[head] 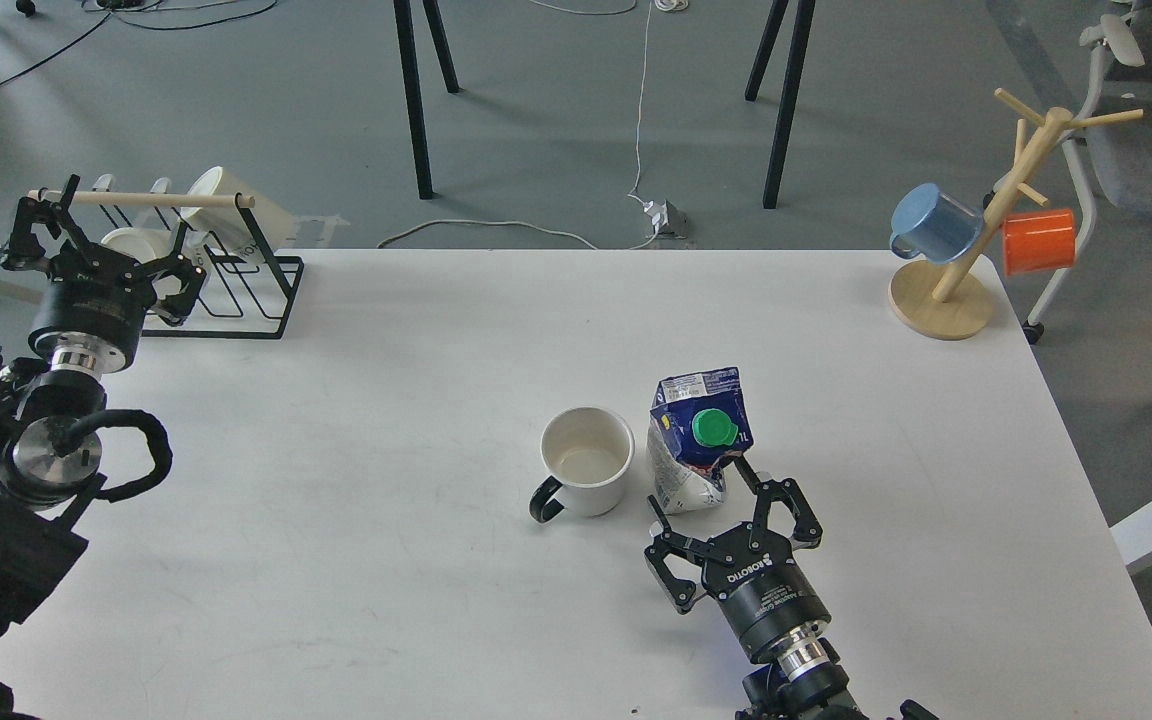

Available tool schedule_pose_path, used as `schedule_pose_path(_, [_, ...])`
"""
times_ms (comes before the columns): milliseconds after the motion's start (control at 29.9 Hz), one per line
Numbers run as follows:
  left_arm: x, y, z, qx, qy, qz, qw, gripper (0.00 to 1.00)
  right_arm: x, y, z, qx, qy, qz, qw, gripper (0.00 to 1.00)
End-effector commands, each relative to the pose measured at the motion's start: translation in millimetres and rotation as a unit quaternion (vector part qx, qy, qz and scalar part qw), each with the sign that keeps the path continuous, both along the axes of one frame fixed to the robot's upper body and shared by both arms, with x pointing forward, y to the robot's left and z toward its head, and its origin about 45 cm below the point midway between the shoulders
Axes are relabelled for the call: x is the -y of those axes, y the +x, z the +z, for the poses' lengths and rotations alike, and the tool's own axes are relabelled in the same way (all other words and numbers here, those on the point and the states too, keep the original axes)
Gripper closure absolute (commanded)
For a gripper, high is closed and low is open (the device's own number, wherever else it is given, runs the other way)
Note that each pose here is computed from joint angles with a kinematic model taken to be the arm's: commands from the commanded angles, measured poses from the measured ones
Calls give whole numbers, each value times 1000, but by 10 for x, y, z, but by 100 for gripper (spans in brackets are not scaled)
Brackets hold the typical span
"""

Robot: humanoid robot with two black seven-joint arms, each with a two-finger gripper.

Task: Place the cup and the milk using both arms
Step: 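Release the carton and retract the right gripper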

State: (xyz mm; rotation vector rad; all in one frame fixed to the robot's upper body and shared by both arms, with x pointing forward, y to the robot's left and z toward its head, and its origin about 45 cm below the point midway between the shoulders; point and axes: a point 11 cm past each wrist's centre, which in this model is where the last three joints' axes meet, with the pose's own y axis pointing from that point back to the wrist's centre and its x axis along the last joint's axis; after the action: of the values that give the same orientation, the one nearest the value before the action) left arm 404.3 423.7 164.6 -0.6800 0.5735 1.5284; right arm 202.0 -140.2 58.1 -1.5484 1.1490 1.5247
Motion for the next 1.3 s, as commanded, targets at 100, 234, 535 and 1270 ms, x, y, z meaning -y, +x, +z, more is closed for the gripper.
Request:
schedule_pose_path(100, [4, -2, -5, 0, -1, 0, 1000, 1, 218, -263, -33, -17, -12, -3, 1000, 1])
schedule_pose_path(234, [47, 18, 22, 5, -5, -5, 1000, 1, 504, -418, 49, -15, -29, -9, 999, 1])
schedule_pose_path(535, [52, 17, 14, 4, -5, -5, 1000, 1, 1735, 11, 609, 74, -127, -102, 984, 1])
schedule_pose_path(1270, [94, 199, 264, 34, -11, -6, 999, 1, 2298, 2254, 2283, 273, -155, -153, 937, 1])
